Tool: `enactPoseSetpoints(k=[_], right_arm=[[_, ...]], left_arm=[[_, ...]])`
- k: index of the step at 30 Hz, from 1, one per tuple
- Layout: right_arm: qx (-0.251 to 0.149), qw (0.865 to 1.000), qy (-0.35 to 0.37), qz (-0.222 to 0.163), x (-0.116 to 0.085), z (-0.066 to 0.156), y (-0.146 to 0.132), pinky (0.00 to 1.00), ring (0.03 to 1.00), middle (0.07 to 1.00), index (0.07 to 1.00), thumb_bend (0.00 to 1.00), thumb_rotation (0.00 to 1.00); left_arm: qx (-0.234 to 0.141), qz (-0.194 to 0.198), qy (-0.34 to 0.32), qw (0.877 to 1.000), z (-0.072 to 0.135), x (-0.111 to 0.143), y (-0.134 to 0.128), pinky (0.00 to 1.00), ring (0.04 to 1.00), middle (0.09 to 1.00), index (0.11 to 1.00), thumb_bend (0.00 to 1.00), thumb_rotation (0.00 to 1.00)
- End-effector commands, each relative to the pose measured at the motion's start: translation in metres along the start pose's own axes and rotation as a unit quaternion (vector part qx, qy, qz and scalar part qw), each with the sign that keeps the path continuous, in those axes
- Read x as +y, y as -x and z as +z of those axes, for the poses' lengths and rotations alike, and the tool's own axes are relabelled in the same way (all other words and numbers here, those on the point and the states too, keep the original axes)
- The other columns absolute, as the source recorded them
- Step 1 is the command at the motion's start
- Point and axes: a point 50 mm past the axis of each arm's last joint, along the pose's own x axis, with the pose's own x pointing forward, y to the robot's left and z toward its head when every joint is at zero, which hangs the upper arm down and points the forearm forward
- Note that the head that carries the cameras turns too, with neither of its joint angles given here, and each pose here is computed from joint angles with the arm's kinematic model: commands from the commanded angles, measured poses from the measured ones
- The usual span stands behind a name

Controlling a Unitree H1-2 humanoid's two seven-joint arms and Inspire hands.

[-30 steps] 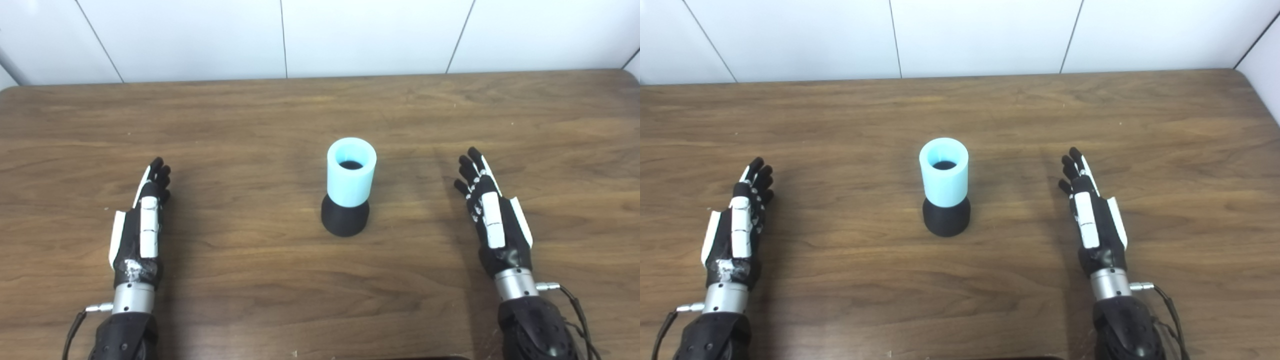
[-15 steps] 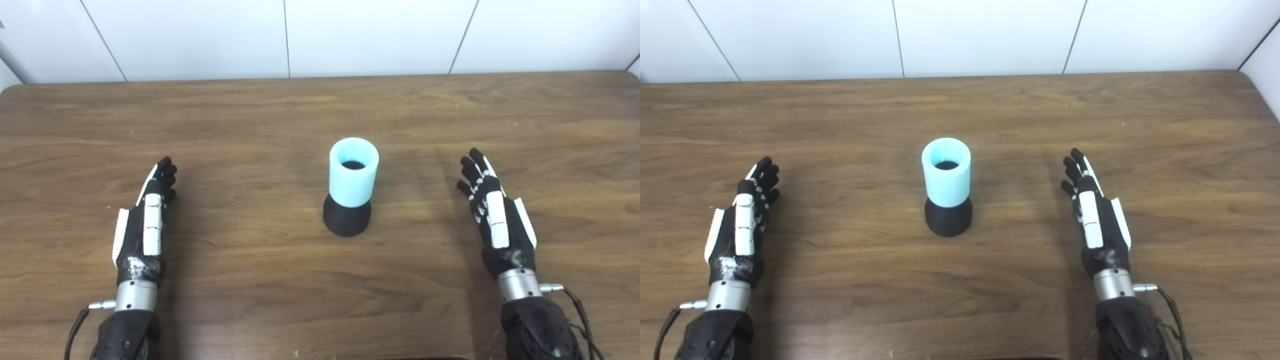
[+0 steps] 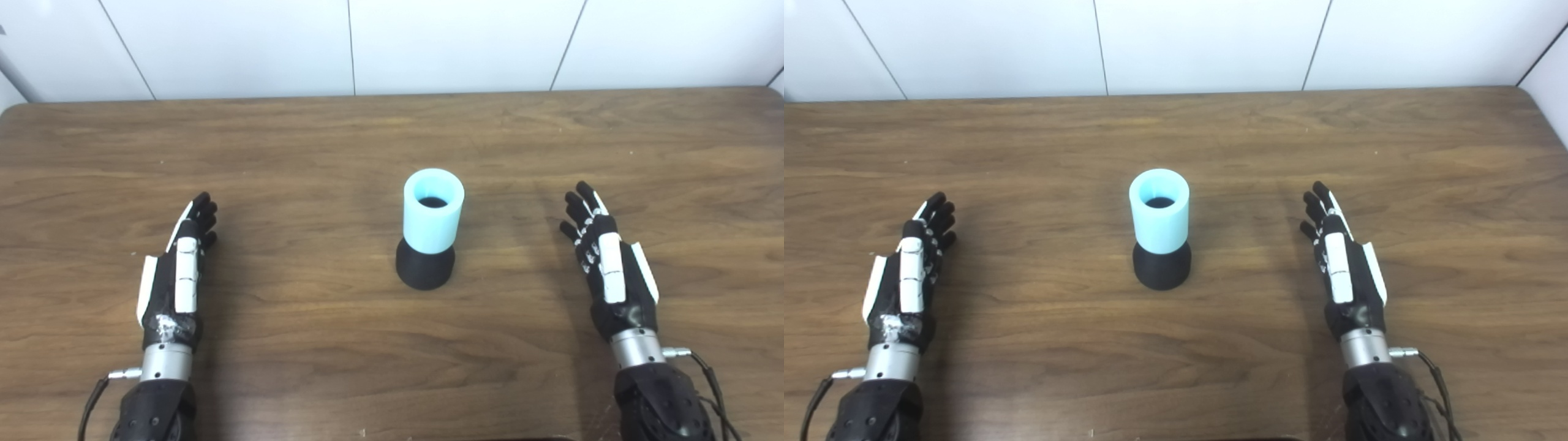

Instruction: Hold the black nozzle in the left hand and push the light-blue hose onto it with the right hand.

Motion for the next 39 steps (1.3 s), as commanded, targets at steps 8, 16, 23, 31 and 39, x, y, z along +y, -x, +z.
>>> enactPoseSetpoints(k=[8, 16, 23, 31, 39], right_arm=[[-0.016, 1.000, 0.012, -0.004, -0.0051, 0.0094, 0.0007, 0.93, 0.959, 0.932, 0.938, 0.58, 1.00], [-0.018, 1.000, 0.017, -0.005, -0.0048, 0.0102, 0.0004, 0.92, 0.950, 0.922, 0.933, 0.57, 1.00], [-0.018, 1.000, 0.025, -0.004, -0.0050, 0.0107, 0.0010, 0.91, 0.950, 0.925, 0.940, 0.57, 1.00], [-0.018, 1.000, 0.022, -0.003, -0.0043, 0.0114, 0.0001, 0.92, 0.951, 0.924, 0.939, 0.57, 1.00], [-0.015, 1.000, 0.022, -0.001, -0.0044, 0.0118, 0.0000, 0.92, 0.950, 0.925, 0.942, 0.58, 1.00]], left_arm=[[0.000, -0.003, -0.006, 1.000, 0.0011, 0.0003, 0.0077, 0.95, 0.961, 0.937, 0.934, 0.48, 1.00], [-0.001, -0.003, -0.005, 1.000, 0.0013, 0.0004, 0.0073, 0.95, 0.959, 0.932, 0.935, 0.47, 1.00], [-0.003, -0.002, -0.004, 1.000, 0.0003, 0.0009, 0.0069, 0.95, 0.958, 0.931, 0.939, 0.48, 1.00], [0.000, -0.003, -0.004, 1.000, 0.0016, 0.0006, 0.0071, 0.95, 0.953, 0.930, 0.937, 0.48, 1.00], [-0.001, -0.005, -0.007, 1.000, 0.0022, 0.0003, 0.0070, 0.95, 0.955, 0.931, 0.936, 0.47, 1.00]])
